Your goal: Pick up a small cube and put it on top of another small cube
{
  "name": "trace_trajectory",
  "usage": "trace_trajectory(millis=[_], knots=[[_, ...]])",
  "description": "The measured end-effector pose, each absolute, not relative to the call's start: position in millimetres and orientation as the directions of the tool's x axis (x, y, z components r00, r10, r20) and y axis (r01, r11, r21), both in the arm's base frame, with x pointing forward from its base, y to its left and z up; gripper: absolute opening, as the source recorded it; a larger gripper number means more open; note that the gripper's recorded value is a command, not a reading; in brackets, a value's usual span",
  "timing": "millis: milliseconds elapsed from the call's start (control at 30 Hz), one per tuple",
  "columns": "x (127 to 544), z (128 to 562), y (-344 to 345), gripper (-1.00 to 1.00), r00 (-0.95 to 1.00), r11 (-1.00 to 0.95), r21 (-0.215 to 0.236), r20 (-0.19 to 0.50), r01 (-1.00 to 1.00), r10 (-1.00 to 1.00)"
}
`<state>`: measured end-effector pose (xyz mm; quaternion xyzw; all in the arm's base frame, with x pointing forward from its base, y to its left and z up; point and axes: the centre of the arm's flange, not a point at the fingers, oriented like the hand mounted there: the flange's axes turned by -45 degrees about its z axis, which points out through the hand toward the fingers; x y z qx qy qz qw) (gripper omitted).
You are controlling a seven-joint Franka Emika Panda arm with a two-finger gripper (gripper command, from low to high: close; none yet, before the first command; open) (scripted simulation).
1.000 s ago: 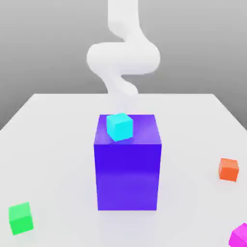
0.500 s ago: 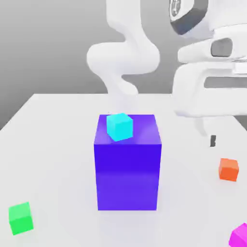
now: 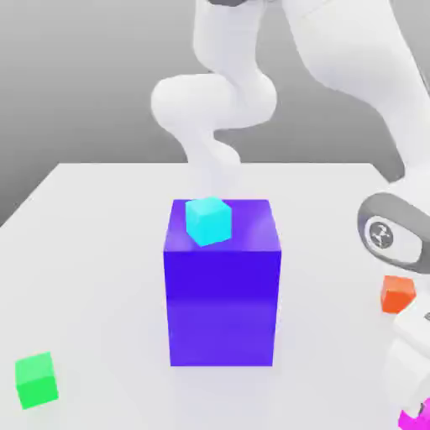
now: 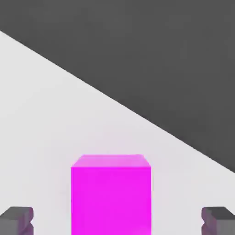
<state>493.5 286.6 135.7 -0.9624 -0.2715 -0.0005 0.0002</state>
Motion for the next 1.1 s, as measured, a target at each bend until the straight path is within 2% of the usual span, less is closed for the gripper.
trace_trajectory(millis=[200, 367, 567, 733, 900, 1100], knots=[[493.0, 129.1, 286.6, -1.00, 0.852, -0.852, 0.000, 0.001, 0.523, 0.523], [494.3, 182.4, 283.9, -1.00, 0.853, -0.853, 0.000, -0.001, 0.522, 0.522], [529.9, 192.5, 159.3, -1.00, 0.896, -0.896, 0.030, -0.036, 0.444, 0.443], [538.6, 201.2, 41.9, -1.00, 0.932, -0.931, 0.041, -0.052, 0.361, 0.359], [522.9, 214.7, -72.3, -1.00, 0.962, -0.962, 0.036, -0.052, 0.270, 0.268], [473.5, 233.2, -196.9, -1.00, 0.988, -0.988, 0.017, -0.028, 0.152, 0.151]])
